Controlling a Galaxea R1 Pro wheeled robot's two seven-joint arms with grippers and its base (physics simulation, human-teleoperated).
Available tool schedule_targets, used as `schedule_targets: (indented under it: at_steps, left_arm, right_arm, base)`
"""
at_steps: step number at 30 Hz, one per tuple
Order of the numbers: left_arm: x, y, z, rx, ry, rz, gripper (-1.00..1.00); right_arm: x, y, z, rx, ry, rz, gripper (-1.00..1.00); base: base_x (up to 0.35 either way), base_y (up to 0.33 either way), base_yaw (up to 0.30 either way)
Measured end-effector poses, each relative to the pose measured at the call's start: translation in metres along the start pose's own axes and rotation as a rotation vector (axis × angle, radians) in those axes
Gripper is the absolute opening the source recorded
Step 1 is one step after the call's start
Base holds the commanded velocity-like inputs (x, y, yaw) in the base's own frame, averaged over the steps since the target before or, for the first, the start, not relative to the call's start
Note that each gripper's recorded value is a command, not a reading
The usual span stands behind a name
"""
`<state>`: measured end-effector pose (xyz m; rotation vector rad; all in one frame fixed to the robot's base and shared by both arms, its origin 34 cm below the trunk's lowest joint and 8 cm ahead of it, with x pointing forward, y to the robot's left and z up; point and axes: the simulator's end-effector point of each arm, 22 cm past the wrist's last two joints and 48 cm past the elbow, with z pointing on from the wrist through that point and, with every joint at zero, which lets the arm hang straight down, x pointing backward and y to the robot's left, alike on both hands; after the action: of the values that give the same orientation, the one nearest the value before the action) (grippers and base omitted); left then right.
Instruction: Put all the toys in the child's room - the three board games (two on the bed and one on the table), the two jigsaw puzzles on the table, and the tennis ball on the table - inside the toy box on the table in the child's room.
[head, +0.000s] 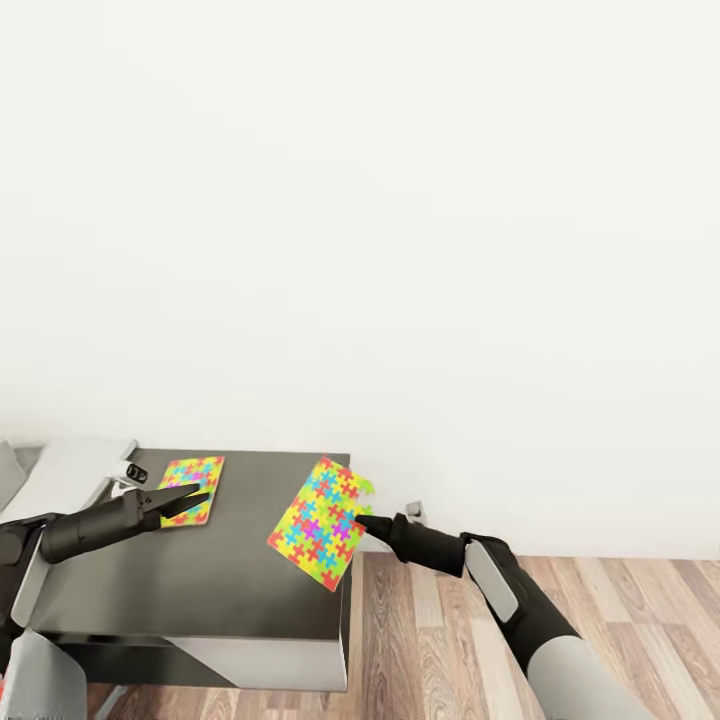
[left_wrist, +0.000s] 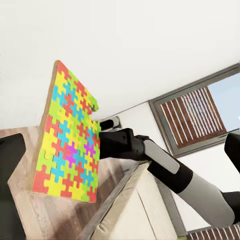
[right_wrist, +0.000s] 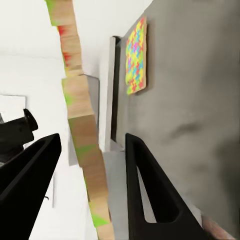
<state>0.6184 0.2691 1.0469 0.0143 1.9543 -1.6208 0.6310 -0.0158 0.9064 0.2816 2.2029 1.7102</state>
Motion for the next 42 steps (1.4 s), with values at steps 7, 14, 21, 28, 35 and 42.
schedule_targets:
  at_steps: [7, 14, 21, 28, 35, 42]
  left_arm:
    - [-0.002, -0.004, -0.007, -0.016, 0.004, 0.007, 1.00]
    - [-0.004, -0.009, -0.013, -0.026, 0.006, 0.014, 1.00]
    - [-0.006, -0.013, -0.016, -0.026, 0.004, 0.024, 1.00]
    - [-0.010, -0.018, -0.020, -0.031, 0.002, 0.037, 1.00]
    - [-0.013, -0.025, -0.021, -0.028, 0.002, 0.060, 1.00]
    - [-0.015, -0.034, -0.021, -0.023, 0.003, 0.083, 1.00]
  right_arm:
    - [-0.019, 0.038, -0.007, -0.049, -0.034, -0.089, -1.00]
    - [-0.028, 0.054, -0.017, -0.069, -0.066, -0.119, -1.00]
    - [-0.038, 0.067, -0.020, -0.082, -0.096, -0.162, -1.00]
    - [-0.046, 0.086, -0.023, -0.115, -0.120, -0.212, -1.00]
    - [-0.048, 0.098, -0.024, -0.126, -0.125, -0.245, -1.00]
    - [-0.051, 0.114, -0.027, -0.145, -0.135, -0.277, -1.00]
  base:
    - [-0.110, 0.000, 0.000]
    - [-0.012, 0.000, 0.060]
    - [-0.001, 0.000, 0.153]
    - [0.000, 0.000, 0.161]
    - [0.000, 0.000, 0.159]
    - [0.000, 0.000, 0.149]
